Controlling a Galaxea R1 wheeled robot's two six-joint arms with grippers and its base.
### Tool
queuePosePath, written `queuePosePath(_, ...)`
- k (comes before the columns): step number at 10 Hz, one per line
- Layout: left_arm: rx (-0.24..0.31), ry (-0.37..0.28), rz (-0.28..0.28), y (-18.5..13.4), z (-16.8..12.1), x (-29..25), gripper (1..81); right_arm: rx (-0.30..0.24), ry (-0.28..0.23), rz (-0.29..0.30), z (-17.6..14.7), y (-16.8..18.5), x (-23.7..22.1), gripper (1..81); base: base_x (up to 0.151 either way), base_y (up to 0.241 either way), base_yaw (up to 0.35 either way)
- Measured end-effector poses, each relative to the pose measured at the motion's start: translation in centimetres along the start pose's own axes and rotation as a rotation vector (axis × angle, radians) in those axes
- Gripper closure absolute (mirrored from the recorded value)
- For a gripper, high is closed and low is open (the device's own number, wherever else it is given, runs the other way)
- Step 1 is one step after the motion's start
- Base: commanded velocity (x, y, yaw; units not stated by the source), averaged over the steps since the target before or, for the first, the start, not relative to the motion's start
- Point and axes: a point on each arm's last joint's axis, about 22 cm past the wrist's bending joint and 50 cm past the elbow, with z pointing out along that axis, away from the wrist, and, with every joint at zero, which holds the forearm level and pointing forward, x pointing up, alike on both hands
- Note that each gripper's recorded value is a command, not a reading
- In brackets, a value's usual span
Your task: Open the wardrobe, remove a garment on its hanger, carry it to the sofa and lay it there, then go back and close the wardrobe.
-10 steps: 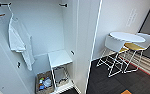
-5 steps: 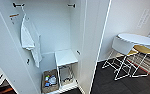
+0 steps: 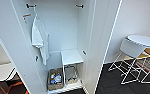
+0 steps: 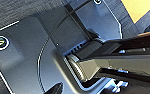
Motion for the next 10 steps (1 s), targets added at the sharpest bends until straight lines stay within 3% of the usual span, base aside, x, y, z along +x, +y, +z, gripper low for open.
queuePosePath(8,0.01,-0.008,-0.011,-0.7,-0.2,-0.6,1.0,0.0,0.0,0.0,0.0,0.0,0.0,1.0,0.0,0.0,0.0)
queuePosePath(10,0.007,-0.01,-0.016,-0.5,-0.2,-0.9,1.0,0.0,0.0,0.0,0.0,0.0,0.0,1.0,0.115,0.0,0.0)
